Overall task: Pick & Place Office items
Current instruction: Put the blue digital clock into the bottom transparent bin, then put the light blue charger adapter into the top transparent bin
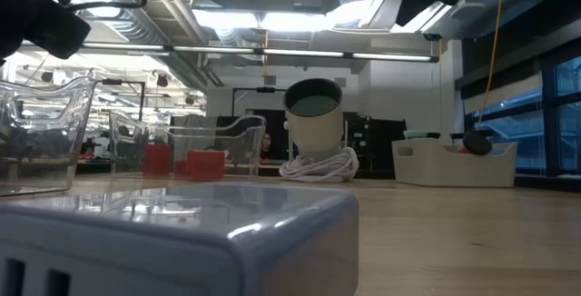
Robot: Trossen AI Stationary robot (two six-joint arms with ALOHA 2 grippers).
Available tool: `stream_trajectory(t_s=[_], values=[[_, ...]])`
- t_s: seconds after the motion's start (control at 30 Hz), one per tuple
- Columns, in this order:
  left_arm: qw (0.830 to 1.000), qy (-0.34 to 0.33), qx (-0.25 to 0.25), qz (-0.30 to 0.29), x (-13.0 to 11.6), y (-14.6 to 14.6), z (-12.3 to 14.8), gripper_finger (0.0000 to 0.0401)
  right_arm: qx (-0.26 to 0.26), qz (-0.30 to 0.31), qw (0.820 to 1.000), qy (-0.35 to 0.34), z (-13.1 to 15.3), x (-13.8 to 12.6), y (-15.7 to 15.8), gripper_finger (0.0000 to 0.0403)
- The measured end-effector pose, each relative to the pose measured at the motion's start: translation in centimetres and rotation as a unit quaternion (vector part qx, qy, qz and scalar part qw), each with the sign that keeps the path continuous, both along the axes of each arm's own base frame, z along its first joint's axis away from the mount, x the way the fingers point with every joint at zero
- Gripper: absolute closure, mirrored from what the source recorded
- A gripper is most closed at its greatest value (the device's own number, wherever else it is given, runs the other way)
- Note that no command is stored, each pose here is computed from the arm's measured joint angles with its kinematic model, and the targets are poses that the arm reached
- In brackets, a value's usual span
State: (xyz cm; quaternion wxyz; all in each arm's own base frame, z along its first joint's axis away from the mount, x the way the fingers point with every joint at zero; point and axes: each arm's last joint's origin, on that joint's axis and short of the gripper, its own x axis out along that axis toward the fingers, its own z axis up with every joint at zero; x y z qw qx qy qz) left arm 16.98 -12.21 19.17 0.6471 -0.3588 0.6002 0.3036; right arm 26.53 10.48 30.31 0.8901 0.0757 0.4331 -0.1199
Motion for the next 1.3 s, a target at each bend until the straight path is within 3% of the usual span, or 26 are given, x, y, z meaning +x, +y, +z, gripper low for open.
stream_trajectory(t_s=[0.4, 0.77, 1.07, 1.2, 1.3], values=[[1.000, -0.001, 0.002, -0.022, 0.1, 0.0, 0.2, 0.0270, -0.001, 0.001, 1.000, 0.000, 0.0, 0.0, 0.0, 0.0061], [0.991, -0.079, -0.045, -0.093, 2.4, -1.4, 6.1, 0.0251, 0.015, 0.018, 1.000, 0.009, 0.0, 0.0, 0.1, 0.0061], [0.981, -0.165, -0.014, -0.097, 3.0, -2.4, 9.5, 0.0255, -0.060, 0.171, 0.983, 0.002, -2.0, 2.2, 2.9, 0.0061], [0.979, -0.180, 0.002, -0.094, 2.8, -2.7, 9.8, 0.0257, -0.087, 0.272, 0.958, -0.005, -4.2, 3.9, 5.2, 0.0061], [0.979, -0.184, 0.006, -0.089, 2.6, -2.9, 9.8, 0.0257, -0.061, 0.355, 0.933, -0.005, -6.1, 4.9, 6.9, 0.0061]])
